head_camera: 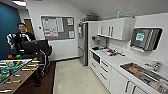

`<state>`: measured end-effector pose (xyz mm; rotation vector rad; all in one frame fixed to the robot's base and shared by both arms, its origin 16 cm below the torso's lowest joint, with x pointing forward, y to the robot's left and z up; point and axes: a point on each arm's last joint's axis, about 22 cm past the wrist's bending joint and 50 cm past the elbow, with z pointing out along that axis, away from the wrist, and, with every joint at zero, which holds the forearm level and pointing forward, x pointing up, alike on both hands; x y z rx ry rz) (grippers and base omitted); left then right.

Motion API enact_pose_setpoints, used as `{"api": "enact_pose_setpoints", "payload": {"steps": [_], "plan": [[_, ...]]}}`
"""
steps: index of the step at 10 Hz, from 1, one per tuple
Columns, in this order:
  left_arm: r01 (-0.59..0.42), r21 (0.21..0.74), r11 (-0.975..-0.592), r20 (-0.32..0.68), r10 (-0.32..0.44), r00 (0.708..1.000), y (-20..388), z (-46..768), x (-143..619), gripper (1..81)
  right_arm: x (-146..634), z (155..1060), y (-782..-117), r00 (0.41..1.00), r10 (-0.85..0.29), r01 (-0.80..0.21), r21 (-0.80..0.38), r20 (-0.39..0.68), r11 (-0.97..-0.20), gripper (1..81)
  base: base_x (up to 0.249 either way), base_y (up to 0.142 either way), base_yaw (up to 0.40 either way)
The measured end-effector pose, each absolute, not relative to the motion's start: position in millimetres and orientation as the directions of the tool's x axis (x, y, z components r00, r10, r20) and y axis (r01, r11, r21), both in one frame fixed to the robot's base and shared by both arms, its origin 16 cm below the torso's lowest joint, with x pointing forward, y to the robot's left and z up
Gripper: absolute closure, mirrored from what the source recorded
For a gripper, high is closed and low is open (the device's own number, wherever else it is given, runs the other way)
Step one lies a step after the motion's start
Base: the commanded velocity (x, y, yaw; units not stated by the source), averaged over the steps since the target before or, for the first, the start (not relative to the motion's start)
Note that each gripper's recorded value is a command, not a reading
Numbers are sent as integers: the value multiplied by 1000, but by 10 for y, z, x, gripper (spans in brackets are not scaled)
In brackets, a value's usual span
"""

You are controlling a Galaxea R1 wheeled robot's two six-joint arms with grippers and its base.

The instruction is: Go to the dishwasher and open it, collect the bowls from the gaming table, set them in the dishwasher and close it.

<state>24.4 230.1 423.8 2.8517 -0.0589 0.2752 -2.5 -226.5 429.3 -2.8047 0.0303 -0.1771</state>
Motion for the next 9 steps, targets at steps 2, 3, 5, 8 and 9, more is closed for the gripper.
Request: {"api": "enact_pose_setpoints", "payload": {"steps": [2, 3, 5, 8, 9], "plan": [[-65, 268, -961, 190, -14, 982, 2296, 4236, 213, 10, -33, 4294, -2228, 992, -39, 2, -330, 118, -944, 10, 0, 0, 362], [-66, 268, -961, 191, -14, 982, 2299, 4237, 219, 10, -34, 4295, -2212, 992, -40, 2, -332, 118, -943, 10, 0, 0, 363], [-65, 268, -961, 189, -13, 982, 2303, 4236, 195, 10, -21, 4296, -2212, 992, -39, 3, -332, 119, -943, 10, 0, 0, 363], [-64, 263, -963, 186, -14, 982, 2350, 4233, 159, 10, -34, 4306, -2182, 992, -40, 3, -340, 118, -940, 10, 0, 0, 363], [-64, 263, -963, 186, -14, 983, 2345, 4233, 159, 10, -33, 4321, -2158, 992, -40, 3, -349, 118, -937, 10, 0, 0, 363]]}}
